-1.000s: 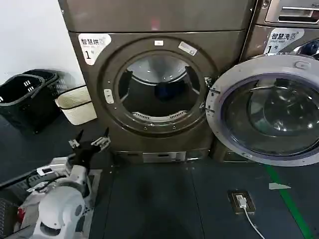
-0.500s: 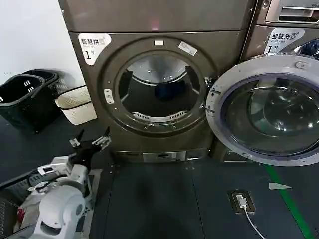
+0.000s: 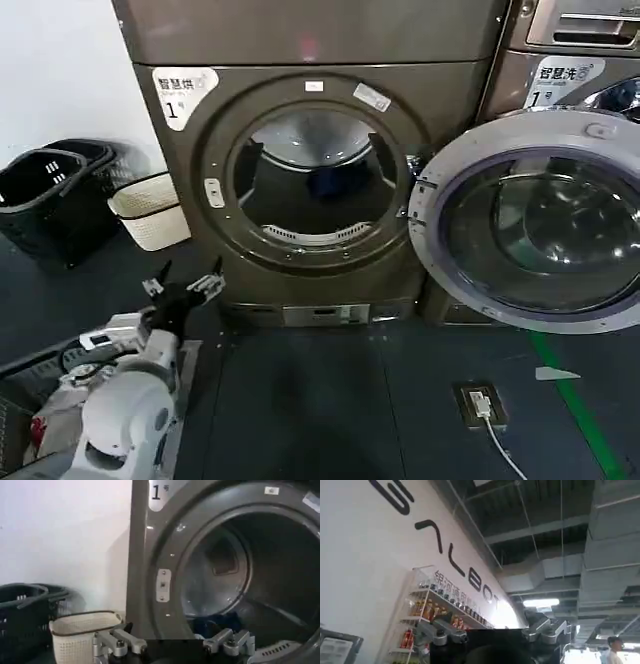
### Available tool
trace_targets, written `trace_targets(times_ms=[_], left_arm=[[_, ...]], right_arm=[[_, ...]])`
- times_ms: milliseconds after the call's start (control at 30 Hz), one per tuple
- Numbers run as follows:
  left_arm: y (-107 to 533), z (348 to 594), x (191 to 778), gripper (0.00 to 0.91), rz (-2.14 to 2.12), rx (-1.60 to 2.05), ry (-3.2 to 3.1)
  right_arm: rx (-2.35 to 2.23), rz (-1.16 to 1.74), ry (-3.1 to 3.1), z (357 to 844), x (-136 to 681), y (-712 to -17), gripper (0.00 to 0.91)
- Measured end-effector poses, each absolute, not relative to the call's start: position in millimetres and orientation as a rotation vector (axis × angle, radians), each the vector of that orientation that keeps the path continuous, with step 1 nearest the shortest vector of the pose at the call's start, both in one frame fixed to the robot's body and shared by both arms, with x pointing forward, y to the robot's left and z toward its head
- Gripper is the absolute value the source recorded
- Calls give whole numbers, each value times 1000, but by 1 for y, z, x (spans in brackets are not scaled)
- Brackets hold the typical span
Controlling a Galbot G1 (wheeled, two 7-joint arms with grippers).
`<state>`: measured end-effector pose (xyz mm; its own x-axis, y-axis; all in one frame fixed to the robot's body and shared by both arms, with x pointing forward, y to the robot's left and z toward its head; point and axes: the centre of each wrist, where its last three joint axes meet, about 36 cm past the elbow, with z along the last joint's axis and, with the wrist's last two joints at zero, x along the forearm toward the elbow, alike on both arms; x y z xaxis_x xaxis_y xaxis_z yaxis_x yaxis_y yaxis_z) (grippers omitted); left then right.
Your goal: Grasp the clothes from the dryer.
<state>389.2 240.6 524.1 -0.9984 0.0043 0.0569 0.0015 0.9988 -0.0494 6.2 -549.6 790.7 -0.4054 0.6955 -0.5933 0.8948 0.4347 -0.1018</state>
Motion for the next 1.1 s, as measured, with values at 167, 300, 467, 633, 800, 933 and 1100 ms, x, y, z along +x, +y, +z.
trace_targets(times_ms=[167,300,467,633,800,933,1100], left_arm=[[239,524,389,907,77,-10,-3084],[238,523,389,907,76,-14,-3081],[237,523,390,907,76,-22,-3080],[236,522,390,907,76,-26,-3079],[235,522,391,907,77,-30,-3079],[233,521,392,907,77,-33,-3076],[230,520,394,907,77,-44,-3075]], right_arm=[[1335,-569,2222,790,6,-550,907],[1332,-569,2223,790,6,-550,907],[1330,-565,2225,788,7,-550,907],[1325,-565,2227,788,8,-551,907],[1318,-566,2231,787,9,-551,907],[1315,-567,2231,788,9,-551,907],[1318,-568,2229,787,8,-551,907]])
